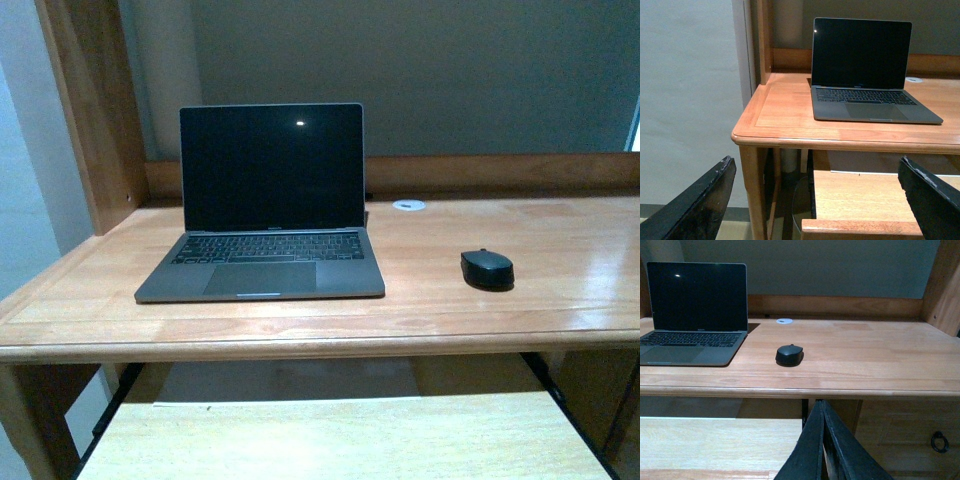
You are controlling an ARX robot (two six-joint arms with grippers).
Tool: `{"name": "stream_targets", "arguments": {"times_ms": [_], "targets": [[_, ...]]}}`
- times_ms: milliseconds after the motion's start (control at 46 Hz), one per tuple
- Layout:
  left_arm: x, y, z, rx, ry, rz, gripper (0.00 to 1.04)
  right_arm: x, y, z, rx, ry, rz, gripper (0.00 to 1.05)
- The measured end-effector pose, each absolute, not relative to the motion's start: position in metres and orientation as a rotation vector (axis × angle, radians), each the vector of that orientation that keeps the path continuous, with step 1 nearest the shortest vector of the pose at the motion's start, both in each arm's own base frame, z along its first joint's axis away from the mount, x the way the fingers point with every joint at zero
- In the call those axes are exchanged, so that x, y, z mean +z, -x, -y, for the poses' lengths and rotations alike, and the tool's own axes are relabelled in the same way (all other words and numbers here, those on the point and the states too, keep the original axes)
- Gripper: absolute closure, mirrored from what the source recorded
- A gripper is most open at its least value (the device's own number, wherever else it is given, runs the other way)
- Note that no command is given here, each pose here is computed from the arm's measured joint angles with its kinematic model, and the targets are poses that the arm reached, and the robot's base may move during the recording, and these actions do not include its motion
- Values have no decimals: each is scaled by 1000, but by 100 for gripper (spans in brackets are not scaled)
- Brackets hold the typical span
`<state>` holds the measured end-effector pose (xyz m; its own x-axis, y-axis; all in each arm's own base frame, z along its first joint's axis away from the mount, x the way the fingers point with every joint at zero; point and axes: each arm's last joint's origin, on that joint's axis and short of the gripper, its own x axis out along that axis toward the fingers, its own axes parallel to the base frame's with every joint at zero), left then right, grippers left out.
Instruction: Place mouse
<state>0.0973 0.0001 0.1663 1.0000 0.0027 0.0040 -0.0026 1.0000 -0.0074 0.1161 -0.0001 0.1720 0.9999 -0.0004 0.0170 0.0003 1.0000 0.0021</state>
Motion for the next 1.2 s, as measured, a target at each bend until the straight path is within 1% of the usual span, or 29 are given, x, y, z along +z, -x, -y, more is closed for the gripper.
{"name": "stream_targets", "arguments": {"times_ms": [522, 630, 674, 783, 891, 935, 978, 1043, 1130, 1152, 1196], "targets": [[166, -97, 0, 3, 7, 4, 7, 171, -108, 0, 0, -2, 18, 103], [166, -97, 0, 3, 7, 4, 7, 165, -99, 0, 0, -2, -35, 103], [166, -97, 0, 3, 7, 4, 7, 170, -97, 0, 1, -2, 25, 103], [166, -97, 0, 3, 7, 2, 7, 167, -97, 0, -2, -2, -7, 103], [166, -97, 0, 2, 7, 4, 7, 168, -97, 0, -2, -1, 9, 103], [166, -97, 0, 2, 7, 4, 7, 168, -97, 0, 0, 1, 3, 99], [166, -97, 0, 3, 7, 4, 7, 168, -97, 0, 0, 1, 2, 92], [166, -97, 0, 2, 7, 4, 7, 168, -97, 0, 0, 1, 2, 84], [166, -97, 0, 3, 7, 4, 7, 168, -97, 0, 0, 1, 3, 68], [166, -97, 0, 2, 7, 4, 7, 168, -97, 0, 0, 1, 3, 66], [166, -97, 0, 3, 7, 4, 7, 168, -97, 0, 0, 1, 3, 59]]}}
